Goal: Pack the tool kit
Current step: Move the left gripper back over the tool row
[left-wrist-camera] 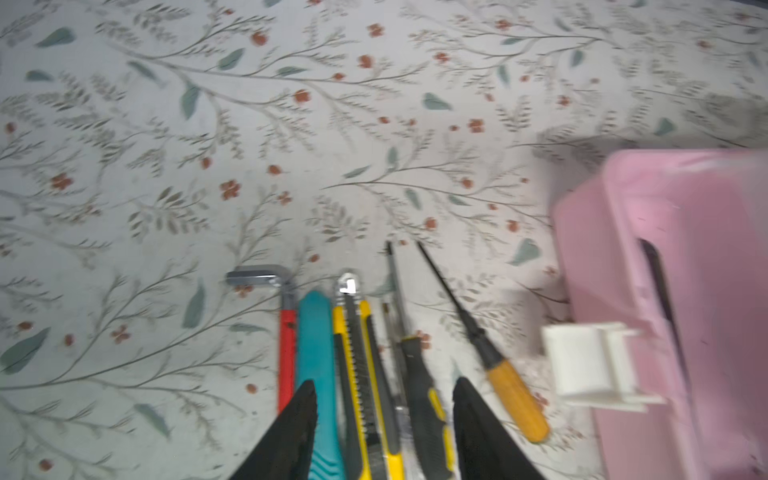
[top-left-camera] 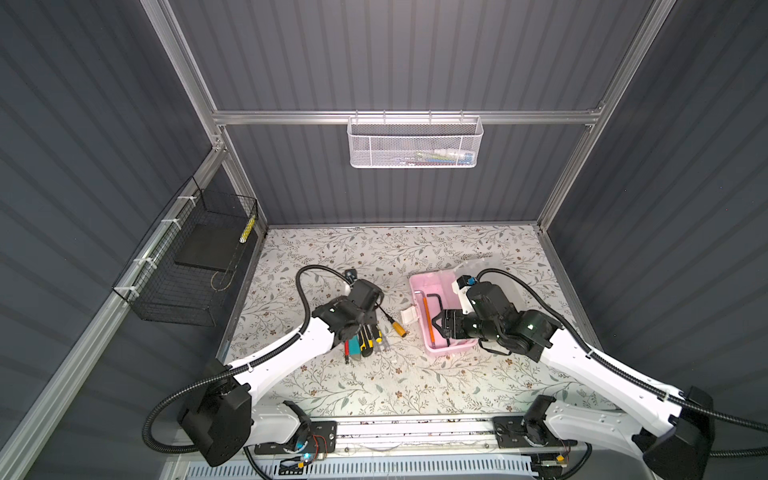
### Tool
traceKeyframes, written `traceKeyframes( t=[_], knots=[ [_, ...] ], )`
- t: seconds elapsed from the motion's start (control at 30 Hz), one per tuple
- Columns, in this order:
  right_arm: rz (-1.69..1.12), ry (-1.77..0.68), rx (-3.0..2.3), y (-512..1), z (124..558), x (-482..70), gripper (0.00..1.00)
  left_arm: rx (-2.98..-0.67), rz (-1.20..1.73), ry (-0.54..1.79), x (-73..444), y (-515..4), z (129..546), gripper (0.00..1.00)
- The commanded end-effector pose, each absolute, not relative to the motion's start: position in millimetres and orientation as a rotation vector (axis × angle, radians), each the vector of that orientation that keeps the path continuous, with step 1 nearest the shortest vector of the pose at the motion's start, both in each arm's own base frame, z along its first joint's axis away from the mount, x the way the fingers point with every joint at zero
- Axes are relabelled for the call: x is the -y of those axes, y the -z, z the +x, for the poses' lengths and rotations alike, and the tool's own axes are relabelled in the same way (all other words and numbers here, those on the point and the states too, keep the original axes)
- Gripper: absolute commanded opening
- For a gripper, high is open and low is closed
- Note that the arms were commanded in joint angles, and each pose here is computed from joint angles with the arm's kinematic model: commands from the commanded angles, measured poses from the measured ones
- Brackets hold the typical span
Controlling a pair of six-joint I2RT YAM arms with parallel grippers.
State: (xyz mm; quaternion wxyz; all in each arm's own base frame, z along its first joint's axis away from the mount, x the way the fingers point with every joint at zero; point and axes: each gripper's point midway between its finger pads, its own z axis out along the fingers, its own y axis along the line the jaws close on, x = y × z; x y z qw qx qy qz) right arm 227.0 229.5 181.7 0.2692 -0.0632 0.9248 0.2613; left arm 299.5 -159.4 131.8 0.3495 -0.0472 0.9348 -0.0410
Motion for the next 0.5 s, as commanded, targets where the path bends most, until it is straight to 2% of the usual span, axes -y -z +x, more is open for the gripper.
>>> traceKeyframes(
  t=[0.0,0.17,0.47],
  knots=[
    [-0.157,-0.732,-2.466,-187.0,231.3,-238.1,0.75,-2.462,-0.155,0.093,142.5,-121.9,295.2,0.53],
    [-0.171,-0.728,-2.502,-172.5,233.5,-249.6,0.75,-2.539,-0.204,0.081,124.9,-90.0,301.7,0.45],
    [-0.151,-0.704,-2.521,-162.3,231.2,-245.6,0.75,-2.61,-0.235,0.049,114.7,-56.4,306.8,0.35]
  ],
)
